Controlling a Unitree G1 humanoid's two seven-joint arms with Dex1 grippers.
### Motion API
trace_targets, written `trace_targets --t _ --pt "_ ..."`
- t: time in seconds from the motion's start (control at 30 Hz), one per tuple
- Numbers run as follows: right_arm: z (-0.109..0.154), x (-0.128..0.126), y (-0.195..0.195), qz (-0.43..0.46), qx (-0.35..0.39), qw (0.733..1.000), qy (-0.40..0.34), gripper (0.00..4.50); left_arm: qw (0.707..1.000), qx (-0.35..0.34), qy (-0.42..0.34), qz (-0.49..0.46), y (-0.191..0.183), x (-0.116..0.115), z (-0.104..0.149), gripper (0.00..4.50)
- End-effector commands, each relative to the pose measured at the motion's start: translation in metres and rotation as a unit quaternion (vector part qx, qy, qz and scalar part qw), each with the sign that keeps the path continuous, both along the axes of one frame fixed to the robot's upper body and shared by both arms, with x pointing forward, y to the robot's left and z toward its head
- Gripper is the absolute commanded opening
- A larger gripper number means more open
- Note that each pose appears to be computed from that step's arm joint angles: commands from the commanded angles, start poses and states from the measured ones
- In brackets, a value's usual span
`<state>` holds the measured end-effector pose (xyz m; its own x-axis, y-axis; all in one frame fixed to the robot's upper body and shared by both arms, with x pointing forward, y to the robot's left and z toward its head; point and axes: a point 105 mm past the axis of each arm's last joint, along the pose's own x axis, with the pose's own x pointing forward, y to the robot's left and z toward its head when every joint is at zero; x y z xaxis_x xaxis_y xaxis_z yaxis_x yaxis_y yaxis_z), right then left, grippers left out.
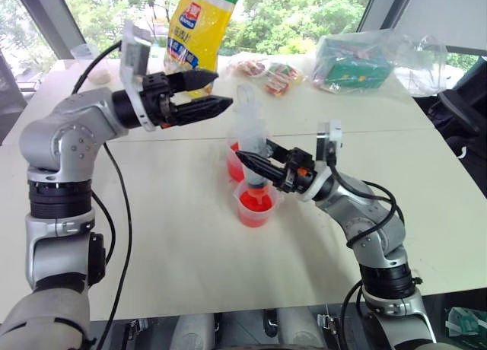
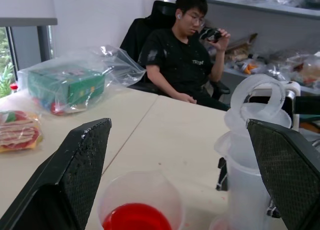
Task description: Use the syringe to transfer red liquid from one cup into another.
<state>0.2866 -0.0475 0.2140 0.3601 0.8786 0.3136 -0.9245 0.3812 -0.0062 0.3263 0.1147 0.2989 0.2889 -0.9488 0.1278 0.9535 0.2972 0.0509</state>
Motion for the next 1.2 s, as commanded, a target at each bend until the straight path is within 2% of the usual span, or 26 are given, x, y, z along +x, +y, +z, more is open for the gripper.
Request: trace_targets --t 0.03,0.33,0.37,0.43,0.67,1.2 --pt "0.004 -0.005 0.002 0.005 -0.001 1.000 -0.022 1.36 0.999 -0.015 -0.038 -0.018 -0.003 -0.009 0.022 4.46" --pt "0.002 -0.005 0.003 0.006 -0.008 1.000 -0.025 1.36 0.998 -0.014 -0.039 -0.036 -0.027 -0.003 0.014 4.46" --pt "0.002 -0.005 0.003 0.006 -0.008 1.000 -0.026 1.36 0.998 -0.012 -0.040 -0.039 -0.029 -0.003 0.013 4.23" --pt "0.004 -0.004 0.002 0.004 -0.007 1.000 -0.028 1.36 0.998 -0.010 -0.040 -0.045 -0.033 -0.004 0.010 3.62" --pt "0.007 -0.003 0.001 0.001 -0.007 0.999 -0.033 1.36 0.997 -0.012 -0.037 -0.068 -0.041 -0.009 0.008 0.05" --pt "0.042 -0.003 -0.001 0.004 0.033 0.998 -0.055 1.36 0.994 0.032 -0.023 -0.100 -0.052 -0.022 -0.020 0.05"
